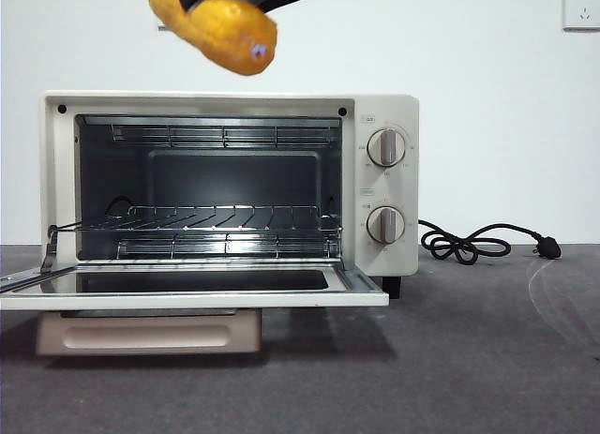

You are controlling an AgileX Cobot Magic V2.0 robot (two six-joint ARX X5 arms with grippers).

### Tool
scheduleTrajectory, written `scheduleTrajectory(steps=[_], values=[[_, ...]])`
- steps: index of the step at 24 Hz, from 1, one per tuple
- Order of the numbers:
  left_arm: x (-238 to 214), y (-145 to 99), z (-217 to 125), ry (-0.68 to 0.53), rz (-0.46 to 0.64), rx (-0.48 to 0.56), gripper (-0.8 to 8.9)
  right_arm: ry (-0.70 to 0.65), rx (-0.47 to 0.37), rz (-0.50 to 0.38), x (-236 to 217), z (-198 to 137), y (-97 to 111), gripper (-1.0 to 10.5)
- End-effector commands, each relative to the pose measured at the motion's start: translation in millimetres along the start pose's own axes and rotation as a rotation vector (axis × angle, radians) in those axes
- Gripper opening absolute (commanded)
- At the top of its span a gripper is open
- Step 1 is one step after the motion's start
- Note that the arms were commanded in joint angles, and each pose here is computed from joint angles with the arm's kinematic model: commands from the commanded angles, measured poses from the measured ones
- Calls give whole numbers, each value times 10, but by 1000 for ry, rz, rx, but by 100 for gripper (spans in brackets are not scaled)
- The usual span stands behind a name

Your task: Take the corn from the table,put the corn in the oven

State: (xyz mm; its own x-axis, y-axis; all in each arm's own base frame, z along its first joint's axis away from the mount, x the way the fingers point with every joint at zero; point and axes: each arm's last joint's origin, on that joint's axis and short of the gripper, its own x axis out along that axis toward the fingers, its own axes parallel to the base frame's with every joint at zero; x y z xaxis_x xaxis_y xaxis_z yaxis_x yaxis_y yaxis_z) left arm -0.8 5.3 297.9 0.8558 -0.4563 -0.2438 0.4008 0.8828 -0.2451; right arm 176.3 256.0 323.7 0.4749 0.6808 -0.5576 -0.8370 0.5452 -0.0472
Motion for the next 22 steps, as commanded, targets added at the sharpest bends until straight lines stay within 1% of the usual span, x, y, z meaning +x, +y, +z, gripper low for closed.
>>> scheduleTrajectory(steps=[1,5,11,12,15,17,19,20,22], values=[[-36,11,-13,-32,-5,-26,-8,51,-112,-55,183,50,-16,-11],[-42,13,-15,-35,-6,-26,-8,117,-221,-120,439,87,-38,-11],[-42,13,-15,-36,-4,-26,-8,225,-392,-198,858,-35,-59,-11],[-42,13,-15,-36,-3,-26,-8,239,-422,-222,932,-64,-66,-11],[-42,13,-15,-36,-4,-26,-8,265,-497,-292,1107,-124,-83,-11],[-42,13,-15,-36,-4,-26,-8,270,-538,-315,1189,-149,-88,-11],[-42,14,-16,-35,-3,-26,-8,275,-589,-356,1275,-169,-98,-11],[-42,13,-15,-36,-3,-26,-8,277,-626,-389,1328,-177,-106,-11],[-42,13,-15,-36,-4,-26,-7,285,-698,-413,1410,-198,-113,-11]])
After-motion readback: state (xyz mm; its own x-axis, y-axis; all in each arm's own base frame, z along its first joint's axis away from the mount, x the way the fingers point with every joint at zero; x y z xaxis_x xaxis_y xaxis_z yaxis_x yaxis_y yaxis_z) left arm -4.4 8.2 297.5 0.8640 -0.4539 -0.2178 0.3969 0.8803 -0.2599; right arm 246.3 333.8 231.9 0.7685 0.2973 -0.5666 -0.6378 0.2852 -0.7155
